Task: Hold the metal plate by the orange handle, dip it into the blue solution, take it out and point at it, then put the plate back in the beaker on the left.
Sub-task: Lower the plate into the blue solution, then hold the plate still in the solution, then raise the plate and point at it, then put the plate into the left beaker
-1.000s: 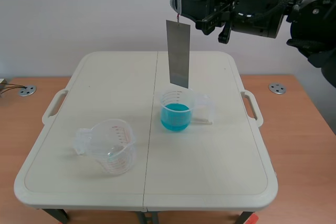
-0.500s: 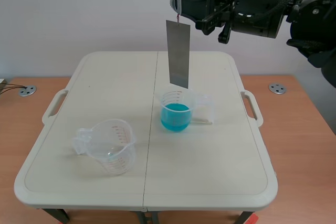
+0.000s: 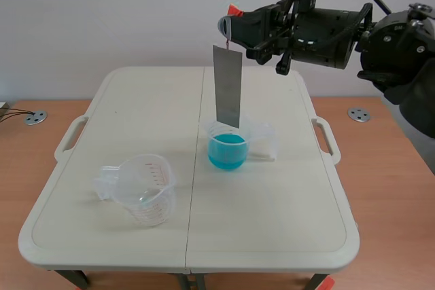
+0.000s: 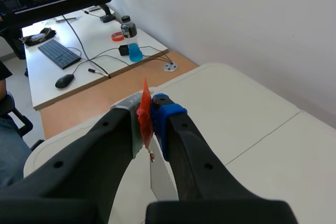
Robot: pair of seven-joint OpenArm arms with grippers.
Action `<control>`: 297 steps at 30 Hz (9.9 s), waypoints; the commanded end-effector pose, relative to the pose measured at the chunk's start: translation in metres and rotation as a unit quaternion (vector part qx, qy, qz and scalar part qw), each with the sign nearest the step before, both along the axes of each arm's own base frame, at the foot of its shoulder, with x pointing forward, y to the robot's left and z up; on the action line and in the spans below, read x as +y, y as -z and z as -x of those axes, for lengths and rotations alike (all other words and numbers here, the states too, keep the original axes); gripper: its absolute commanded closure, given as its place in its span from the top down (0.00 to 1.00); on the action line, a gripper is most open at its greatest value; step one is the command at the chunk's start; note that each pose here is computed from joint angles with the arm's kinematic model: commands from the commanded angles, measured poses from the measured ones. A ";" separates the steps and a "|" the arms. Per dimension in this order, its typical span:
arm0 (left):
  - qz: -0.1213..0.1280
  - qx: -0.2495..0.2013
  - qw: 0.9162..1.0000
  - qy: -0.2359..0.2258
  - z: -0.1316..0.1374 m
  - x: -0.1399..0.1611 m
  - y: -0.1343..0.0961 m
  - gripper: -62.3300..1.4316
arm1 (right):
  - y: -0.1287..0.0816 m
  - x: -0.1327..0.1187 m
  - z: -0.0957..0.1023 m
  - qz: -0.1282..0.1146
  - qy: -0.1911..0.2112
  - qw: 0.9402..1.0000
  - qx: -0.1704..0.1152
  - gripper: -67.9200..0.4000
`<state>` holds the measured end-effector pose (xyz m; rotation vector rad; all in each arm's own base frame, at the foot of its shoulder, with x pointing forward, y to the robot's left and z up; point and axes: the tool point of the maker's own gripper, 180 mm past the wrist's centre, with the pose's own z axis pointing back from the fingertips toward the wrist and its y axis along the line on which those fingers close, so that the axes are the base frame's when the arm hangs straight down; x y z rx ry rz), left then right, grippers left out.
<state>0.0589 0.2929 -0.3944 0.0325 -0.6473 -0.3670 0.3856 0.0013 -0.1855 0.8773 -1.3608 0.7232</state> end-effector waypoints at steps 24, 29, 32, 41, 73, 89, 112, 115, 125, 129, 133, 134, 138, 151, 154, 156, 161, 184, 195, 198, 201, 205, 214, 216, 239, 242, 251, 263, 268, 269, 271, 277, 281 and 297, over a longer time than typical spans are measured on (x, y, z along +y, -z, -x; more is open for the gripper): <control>0.111 0.150 0.981 0.061 0.098 -0.103 0.039 0.07 | 0.051 0.013 -0.007 0.005 0.008 1.000 0.030 0.03; 0.110 0.151 0.980 0.061 0.099 -0.103 0.039 0.07 | 0.069 0.011 -0.007 0.008 0.016 0.999 0.047 0.03; 0.110 0.151 0.980 0.061 0.099 -0.103 0.039 0.07 | 0.078 0.007 -0.008 0.012 0.022 0.998 0.052 0.03; 0.110 0.151 0.980 0.061 0.099 -0.103 0.039 0.07 | 0.088 0.003 -0.008 0.023 0.026 0.998 0.053 0.03; 0.110 0.151 0.980 0.061 0.099 -0.103 0.039 0.07 | 0.088 0.003 -0.008 0.025 0.025 0.998 0.053 0.03; 0.110 0.151 0.980 0.061 0.099 -0.103 0.039 0.07 | 0.087 0.003 -0.008 0.023 0.026 0.998 0.052 0.03; 0.110 0.150 0.981 0.061 0.098 -0.103 0.039 0.07 | 0.084 0.003 -0.009 0.016 0.028 0.998 0.052 0.03; 0.110 0.148 0.981 0.061 0.096 -0.103 0.039 0.07 | 0.081 0.000 -0.011 0.013 0.032 0.998 0.049 0.03; 0.111 0.150 0.981 0.062 0.097 -0.104 0.039 0.07 | 0.063 0.000 -0.015 -0.008 0.036 0.999 0.033 0.03; 0.112 0.150 0.981 0.062 0.097 -0.104 0.039 0.07 | 0.056 0.004 -0.015 -0.009 0.030 0.999 0.023 0.03; 0.111 0.149 0.981 0.061 0.097 -0.104 0.039 0.07 | 0.050 0.009 -0.013 -0.006 0.022 1.000 0.015 0.03; 0.111 0.149 0.981 0.061 0.097 -0.104 0.039 0.07 | 0.048 0.010 -0.012 -0.006 0.020 1.000 0.014 0.03; 0.111 0.149 0.981 0.061 0.097 -0.104 0.039 0.07 | 0.043 0.013 -0.009 -0.014 0.016 1.000 0.016 0.03; 0.111 0.149 0.981 0.061 0.097 -0.104 0.039 0.07 | 0.018 0.011 -0.008 -0.017 0.016 1.000 0.012 0.03; 0.111 0.149 0.981 0.061 0.097 -0.104 0.039 0.07 | 0.012 0.010 -0.008 -0.017 0.016 1.000 0.011 0.03; 0.111 0.149 0.981 0.061 0.097 -0.104 0.039 0.07 | 0.008 0.010 -0.008 -0.017 0.014 1.000 0.010 0.03; 0.112 0.149 0.981 0.061 0.097 -0.104 0.039 0.07 | 0.000 0.009 -0.004 -0.023 0.015 1.000 0.007 0.03; 0.012 -0.089 0.992 0.090 -0.112 -0.023 -0.039 0.07 | -0.061 -0.006 0.014 -0.029 0.023 0.998 -0.057 0.03; 0.055 -0.174 0.965 0.186 -0.206 -0.067 -0.095 0.07 | -0.077 -0.012 0.018 -0.041 0.020 0.997 -0.064 0.03; 0.065 -0.187 0.958 0.208 -0.223 -0.087 -0.102 0.07 | -0.079 -0.014 0.018 -0.047 0.021 0.997 -0.062 0.03; 0.077 -0.204 0.949 0.229 -0.241 -0.111 -0.111 0.07 | -0.078 -0.014 0.018 -0.045 0.021 0.997 -0.060 0.03; 0.095 -0.215 0.938 0.254 -0.258 -0.148 -0.116 0.07 | -0.077 -0.014 0.018 -0.043 0.020 0.997 -0.056 0.03; 0.107 -0.227 0.918 0.306 -0.284 -0.219 -0.105 0.07 | -0.077 -0.014 0.018 -0.045 0.019 0.997 -0.056 0.03; 0.113 -0.229 0.915 0.312 -0.288 -0.231 -0.104 0.07 | -0.077 -0.014 0.018 -0.045 0.019 0.997 -0.056 0.03; 0.132 -0.248 0.899 0.335 -0.326 -0.292 -0.110 0.07 | -0.077 -0.014 0.018 -0.044 0.019 0.997 -0.056 0.03; 0.133 -0.248 0.899 0.336 -0.326 -0.294 -0.111 0.07 | -0.077 -0.014 0.018 -0.044 0.019 0.997 -0.056 0.03; 0.133 -0.248 0.899 0.336 -0.327 -0.294 -0.111 0.07 | -0.076 -0.014 0.018 -0.043 0.019 0.997 -0.055 0.03; 0.133 -0.248 0.899 0.336 -0.327 -0.294 -0.111 0.07 | -0.077 -0.014 0.018 -0.043 0.019 0.997 -0.055 0.03; 0.133 -0.248 0.899 0.336 -0.327 -0.294 -0.111 0.07 | -0.077 -0.014 0.018 -0.043 0.019 0.997 -0.055 0.03; 0.133 -0.248 0.899 0.336 -0.327 -0.294 -0.111 0.07 | -0.077 -0.014 0.018 -0.043 0.019 0.997 -0.055 0.03; 0.133 -0.248 0.899 0.336 -0.327 -0.294 -0.111 0.07 | -0.077 -0.014 0.018 -0.043 0.019 0.997 -0.055 0.03; 0.120 -0.257 0.903 0.323 -0.332 -0.281 -0.112 0.07 | -0.077 -0.014 0.018 -0.045 0.019 0.997 -0.056 0.03; 0.098 -0.264 0.914 0.293 -0.337 -0.246 -0.112 0.07 | -0.077 -0.014 0.018 -0.045 0.019 0.997 -0.056 0.03; -0.066 -0.223 0.966 0.111 -0.259 -0.008 -0.100 0.07 | -0.079 -0.013 0.018 -0.046 0.018 0.997 -0.057 0.03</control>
